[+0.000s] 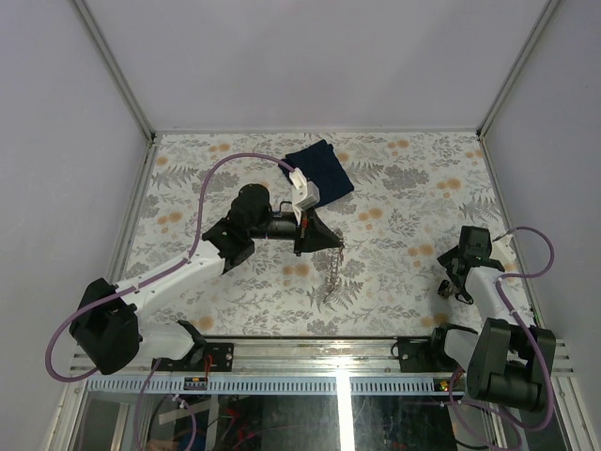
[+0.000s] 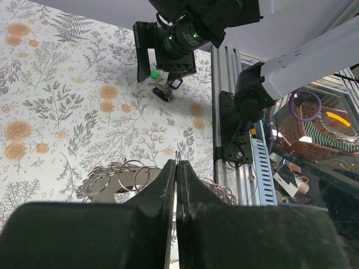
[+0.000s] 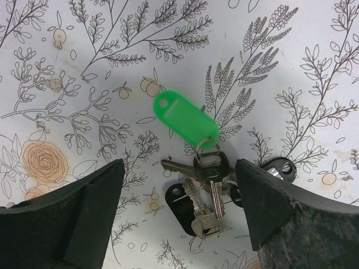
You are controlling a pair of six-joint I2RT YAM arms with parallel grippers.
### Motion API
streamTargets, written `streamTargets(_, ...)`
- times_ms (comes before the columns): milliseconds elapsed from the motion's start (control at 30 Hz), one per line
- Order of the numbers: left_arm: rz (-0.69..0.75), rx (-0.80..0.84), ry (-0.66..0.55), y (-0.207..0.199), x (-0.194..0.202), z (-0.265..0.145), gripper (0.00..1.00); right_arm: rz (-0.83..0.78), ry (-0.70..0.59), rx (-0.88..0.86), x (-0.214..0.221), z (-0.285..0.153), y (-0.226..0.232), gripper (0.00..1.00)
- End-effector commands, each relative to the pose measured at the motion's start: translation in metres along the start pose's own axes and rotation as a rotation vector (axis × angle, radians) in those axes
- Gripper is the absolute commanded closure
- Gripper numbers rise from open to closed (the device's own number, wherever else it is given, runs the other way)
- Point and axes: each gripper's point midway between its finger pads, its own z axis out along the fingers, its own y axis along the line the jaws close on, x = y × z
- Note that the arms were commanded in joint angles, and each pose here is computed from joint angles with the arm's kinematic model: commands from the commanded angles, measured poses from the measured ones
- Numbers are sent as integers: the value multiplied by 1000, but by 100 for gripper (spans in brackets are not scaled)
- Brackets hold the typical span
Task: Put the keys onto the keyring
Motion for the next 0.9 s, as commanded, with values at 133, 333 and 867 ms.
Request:
streamTargets(133, 69, 42, -65, -10, -25, 0, 100, 1, 61, 31, 14, 6, -5, 31)
streamTargets(333, 79, 40, -65, -11, -24, -2, 100, 3, 74, 17, 17, 4, -4, 54)
streamTargets(867, 150, -70, -132, -19, -25, -29, 100, -39, 196, -229, 50, -9, 57, 93)
